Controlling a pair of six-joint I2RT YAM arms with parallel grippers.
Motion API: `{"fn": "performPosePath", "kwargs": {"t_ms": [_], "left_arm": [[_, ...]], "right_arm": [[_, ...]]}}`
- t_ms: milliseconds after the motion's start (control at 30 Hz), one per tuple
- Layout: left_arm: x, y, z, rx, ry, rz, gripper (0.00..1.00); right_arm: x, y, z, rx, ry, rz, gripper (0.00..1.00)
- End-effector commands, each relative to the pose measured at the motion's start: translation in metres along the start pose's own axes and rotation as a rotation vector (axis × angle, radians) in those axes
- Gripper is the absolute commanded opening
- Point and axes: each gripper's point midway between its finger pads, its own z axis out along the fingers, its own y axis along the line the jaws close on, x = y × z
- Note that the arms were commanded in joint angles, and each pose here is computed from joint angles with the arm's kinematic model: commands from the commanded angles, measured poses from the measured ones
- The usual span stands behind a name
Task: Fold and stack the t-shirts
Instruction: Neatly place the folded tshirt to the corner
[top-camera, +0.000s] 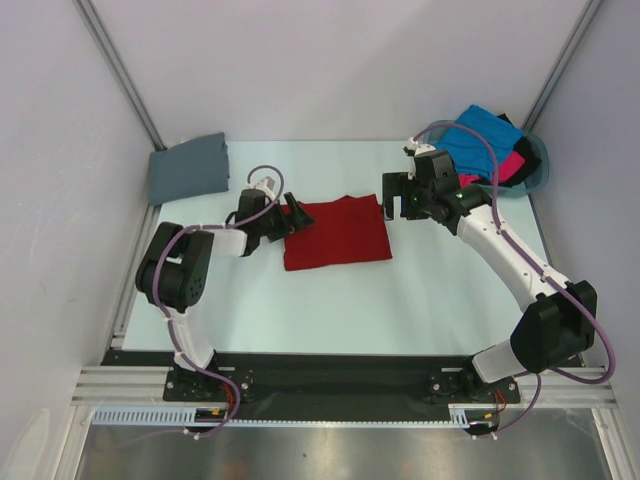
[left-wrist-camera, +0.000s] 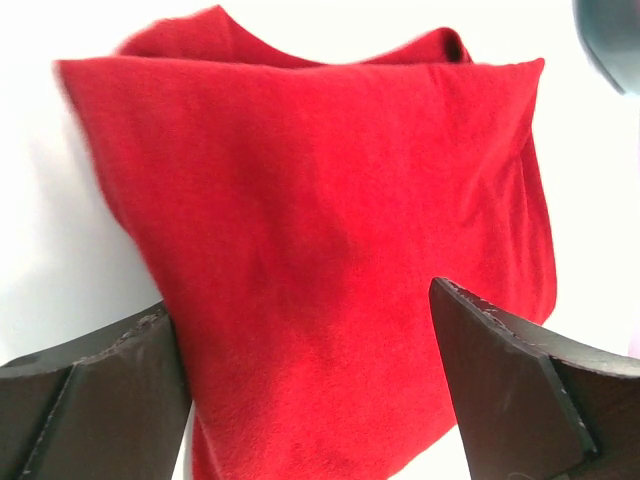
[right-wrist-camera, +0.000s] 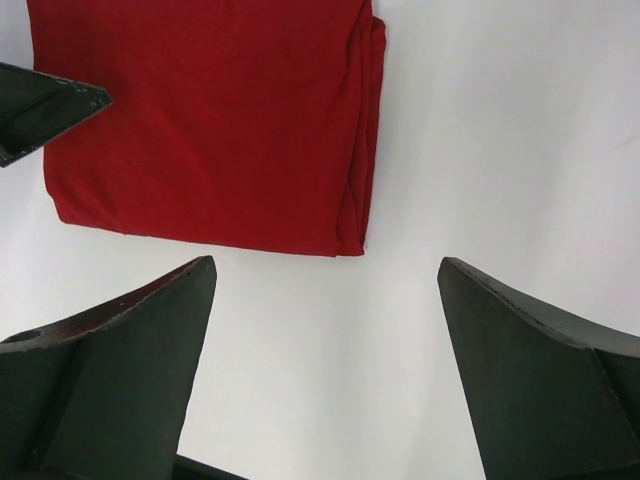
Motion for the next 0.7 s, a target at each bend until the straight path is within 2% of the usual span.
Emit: {"fn": "performPosePath", "kwargs": {"t_ms": [0,267,367,400,433,467,567,600,667], "left_arm": [[0.066,0.021,0.001,-0.089,0.177,-0.05,0.94],[0.099,0.012,-0.001,-0.14,0.223,0.01,0.93],[0.102,0.01,0.004,-0.128,0.237,0.011,0.77],[0.101,0.01,0.005,-0.129,0.236,0.012,0.6],[0.1,0.009,0.006,-0.128,0.236,0.015,0.53],[0.098,0.009,0.007,-0.132,0.231,0.019,0.36],[0.095,0.006,0.009,-0.127,0.238,0.03,0.17],[0.092,0.003,0.011,-0.118,0.24,0.036,0.0],[0.086,-0.005,0.013,-0.096,0.232,0.045,0.0]], "right_arm": [[-0.006,0.001,0.004,-0.011,-0.022,-0.006,1.0],[-0.005,0.002,0.003,-0.018,-0.023,-0.002,1.0],[-0.005,0.002,0.002,-0.017,-0.028,-0.004,1.0],[-0.004,0.002,0.001,-0.018,-0.026,-0.006,1.0],[-0.004,0.001,0.001,-0.014,-0.027,-0.007,1.0],[-0.005,0.0,0.0,-0.013,-0.029,-0.006,1.0],[-0.003,-0.001,0.0,-0.011,-0.03,-0.004,1.0],[-0.003,-0.002,0.0,-0.01,-0.031,-0.003,1.0],[-0.002,-0.002,0.0,-0.012,-0.03,0.0,1.0]]}}
